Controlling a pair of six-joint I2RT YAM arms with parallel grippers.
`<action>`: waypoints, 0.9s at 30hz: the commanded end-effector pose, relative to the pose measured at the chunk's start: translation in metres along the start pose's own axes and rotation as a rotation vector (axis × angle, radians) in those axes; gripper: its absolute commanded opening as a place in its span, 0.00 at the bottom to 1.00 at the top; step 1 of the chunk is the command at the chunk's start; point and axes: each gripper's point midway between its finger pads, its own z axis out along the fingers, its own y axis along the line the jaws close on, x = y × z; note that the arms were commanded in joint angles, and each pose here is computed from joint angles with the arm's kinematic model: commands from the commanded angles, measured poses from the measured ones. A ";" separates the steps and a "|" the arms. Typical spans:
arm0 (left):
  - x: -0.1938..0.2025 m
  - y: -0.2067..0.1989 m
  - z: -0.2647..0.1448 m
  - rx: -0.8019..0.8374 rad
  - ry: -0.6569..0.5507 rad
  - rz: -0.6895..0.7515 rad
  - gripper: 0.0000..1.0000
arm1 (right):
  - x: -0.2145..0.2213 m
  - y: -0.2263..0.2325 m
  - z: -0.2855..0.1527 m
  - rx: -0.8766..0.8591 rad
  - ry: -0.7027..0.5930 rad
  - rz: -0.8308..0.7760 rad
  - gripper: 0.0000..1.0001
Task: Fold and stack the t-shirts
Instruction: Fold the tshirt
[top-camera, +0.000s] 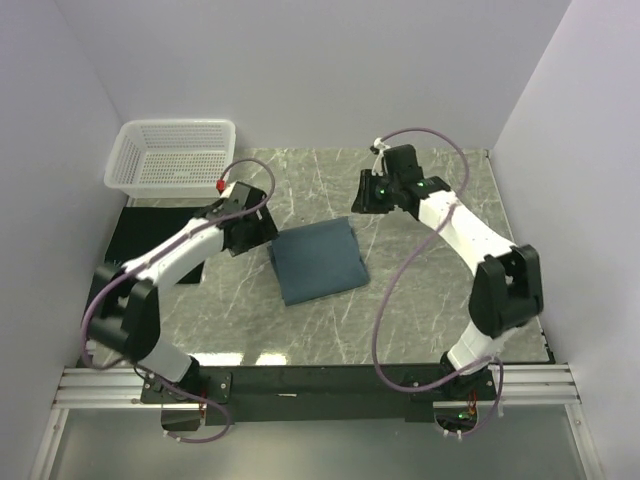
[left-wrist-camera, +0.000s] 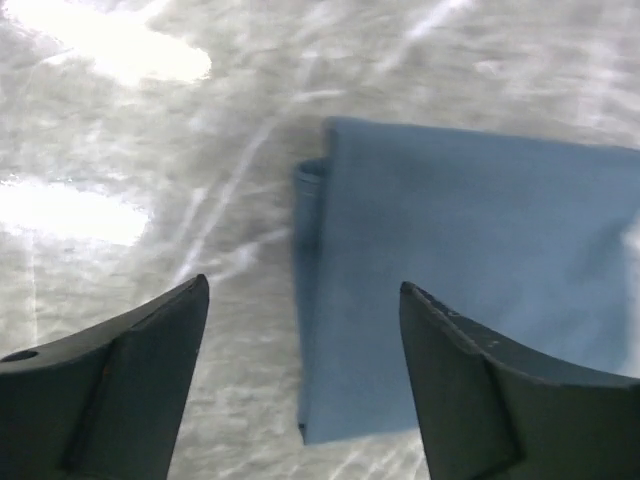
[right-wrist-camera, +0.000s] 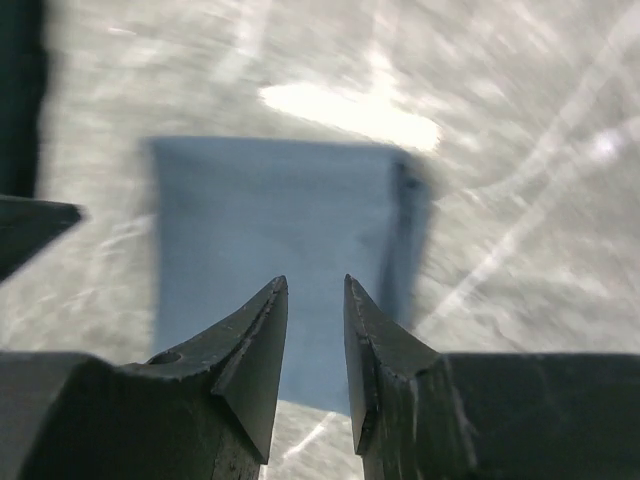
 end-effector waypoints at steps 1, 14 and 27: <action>0.001 -0.028 -0.022 0.181 -0.059 -0.022 0.83 | -0.006 0.025 -0.002 -0.185 -0.066 -0.075 0.36; -0.027 -0.104 0.023 0.476 -0.101 -0.077 0.64 | 0.006 0.042 0.079 -0.585 0.101 0.069 0.34; -0.037 -0.052 0.135 0.275 0.025 -0.094 0.40 | -0.015 0.005 0.125 -0.597 0.105 0.282 0.34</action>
